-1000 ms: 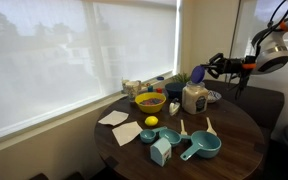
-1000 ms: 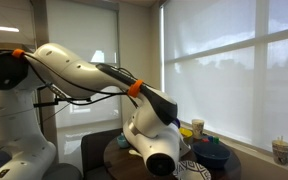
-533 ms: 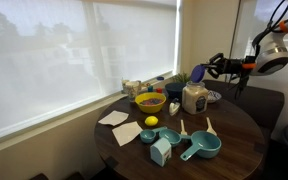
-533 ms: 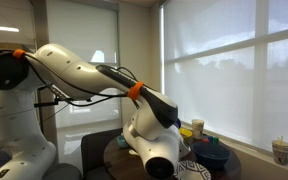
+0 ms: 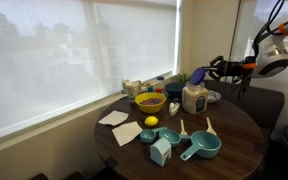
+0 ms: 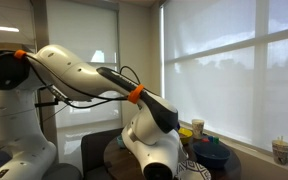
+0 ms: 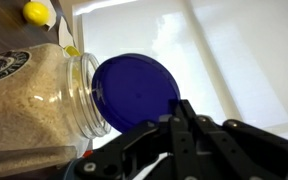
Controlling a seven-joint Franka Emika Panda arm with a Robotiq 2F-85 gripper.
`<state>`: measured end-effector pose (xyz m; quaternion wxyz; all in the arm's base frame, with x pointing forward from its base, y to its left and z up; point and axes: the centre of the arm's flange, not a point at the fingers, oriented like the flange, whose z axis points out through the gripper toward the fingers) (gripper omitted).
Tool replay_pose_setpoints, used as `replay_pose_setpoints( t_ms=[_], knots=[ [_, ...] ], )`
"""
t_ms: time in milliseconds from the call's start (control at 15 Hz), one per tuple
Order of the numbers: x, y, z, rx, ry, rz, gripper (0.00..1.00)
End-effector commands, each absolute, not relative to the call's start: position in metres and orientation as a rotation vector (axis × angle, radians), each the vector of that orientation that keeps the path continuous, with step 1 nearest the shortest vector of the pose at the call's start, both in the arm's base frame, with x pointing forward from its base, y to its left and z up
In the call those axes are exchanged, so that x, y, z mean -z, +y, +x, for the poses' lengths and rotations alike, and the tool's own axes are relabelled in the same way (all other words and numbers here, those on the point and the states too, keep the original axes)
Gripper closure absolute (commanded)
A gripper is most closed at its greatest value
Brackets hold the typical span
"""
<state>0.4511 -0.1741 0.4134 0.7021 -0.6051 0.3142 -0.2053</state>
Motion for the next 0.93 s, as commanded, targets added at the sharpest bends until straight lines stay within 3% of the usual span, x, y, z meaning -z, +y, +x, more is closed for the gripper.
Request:
replay_pose_setpoints(
  t_ms=[0,867],
  knots=[
    [-0.418,-0.174,0.450,0.435,0.689,-1.326,0.99],
    [-0.411,-0.175,0.443,0.364,0.705,-1.405,0.99]
  ],
)
